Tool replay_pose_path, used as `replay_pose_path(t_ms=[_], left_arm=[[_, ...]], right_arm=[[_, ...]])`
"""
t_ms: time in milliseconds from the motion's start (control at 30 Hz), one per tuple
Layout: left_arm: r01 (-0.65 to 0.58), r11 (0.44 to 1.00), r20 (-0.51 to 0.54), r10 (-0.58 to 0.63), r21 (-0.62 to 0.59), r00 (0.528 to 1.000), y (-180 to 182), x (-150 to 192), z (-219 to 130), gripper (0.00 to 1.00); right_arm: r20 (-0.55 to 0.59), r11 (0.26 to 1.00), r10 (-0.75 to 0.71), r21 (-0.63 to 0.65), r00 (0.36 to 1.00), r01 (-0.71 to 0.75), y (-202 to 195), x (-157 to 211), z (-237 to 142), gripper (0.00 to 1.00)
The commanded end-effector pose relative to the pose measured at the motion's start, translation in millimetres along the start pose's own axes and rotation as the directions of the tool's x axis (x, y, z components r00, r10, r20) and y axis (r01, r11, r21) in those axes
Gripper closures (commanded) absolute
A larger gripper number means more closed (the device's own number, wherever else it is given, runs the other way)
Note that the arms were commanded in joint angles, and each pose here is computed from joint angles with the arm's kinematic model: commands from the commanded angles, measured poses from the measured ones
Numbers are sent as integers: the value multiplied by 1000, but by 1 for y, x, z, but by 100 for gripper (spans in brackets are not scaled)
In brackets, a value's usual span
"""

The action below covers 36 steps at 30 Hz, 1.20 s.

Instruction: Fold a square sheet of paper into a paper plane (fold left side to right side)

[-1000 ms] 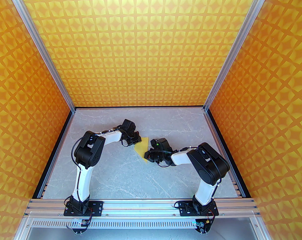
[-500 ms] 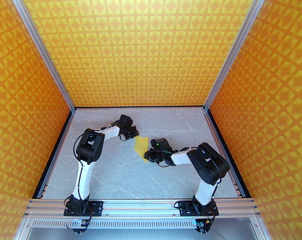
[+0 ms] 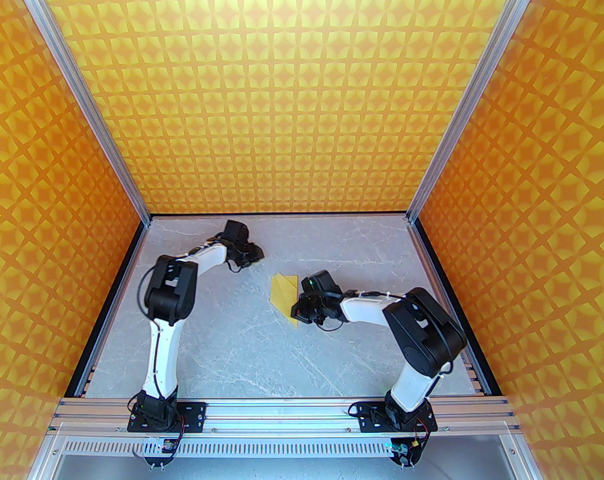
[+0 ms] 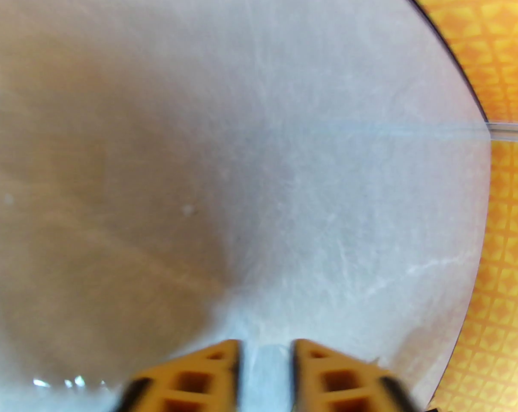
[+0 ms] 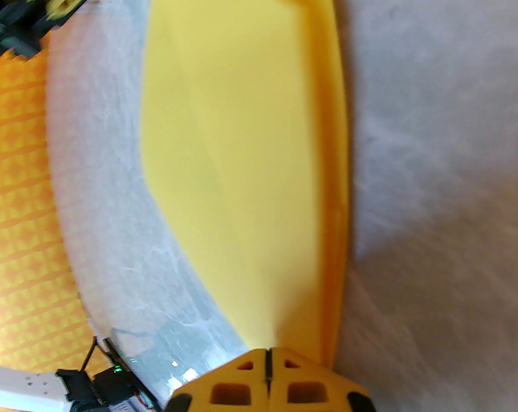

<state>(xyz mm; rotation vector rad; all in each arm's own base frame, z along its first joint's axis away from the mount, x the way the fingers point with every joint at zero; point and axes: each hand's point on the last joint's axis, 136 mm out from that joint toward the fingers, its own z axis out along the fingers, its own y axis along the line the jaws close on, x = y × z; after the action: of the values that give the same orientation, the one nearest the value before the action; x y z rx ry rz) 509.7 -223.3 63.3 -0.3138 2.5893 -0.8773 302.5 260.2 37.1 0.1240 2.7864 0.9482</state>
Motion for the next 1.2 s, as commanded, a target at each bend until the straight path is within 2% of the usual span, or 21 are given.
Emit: replay_pose_path(t_ms=[0,133,233,400,567,767,900,1167], left_arm=[[-50,998,59,48,45,997,-34,0,-42,61],[-38,999,38,36,38,999,-26,28,-57,58],[-21,999,33,20,24,999,-21,48,-67,46],[3,1000,36,-2,-23,999,-12,79,-73,32],[32,998,16,-31,-56,999,-10,116,-66,34],[72,994,-2,-73,-77,997,-17,149,-50,37],[81,993,-4,-82,-87,997,-17,157,-44,38],[86,990,-29,-90,-107,996,-13,166,-29,40]], right_arm=[[59,985,-106,143,993,96,1,-22,-27,100],[96,972,-176,177,980,157,14,-45,-35,100],[102,954,-233,216,967,207,18,-57,-39,100],[31,938,-286,212,958,273,19,-57,-26,100],[-39,925,-322,201,946,323,13,-53,-6,100],[-68,921,-304,234,950,311,-6,-49,11,100],[-82,929,-292,210,953,303,-10,-43,21,100],[-118,918,-273,266,955,295,-32,-36,30,100]])
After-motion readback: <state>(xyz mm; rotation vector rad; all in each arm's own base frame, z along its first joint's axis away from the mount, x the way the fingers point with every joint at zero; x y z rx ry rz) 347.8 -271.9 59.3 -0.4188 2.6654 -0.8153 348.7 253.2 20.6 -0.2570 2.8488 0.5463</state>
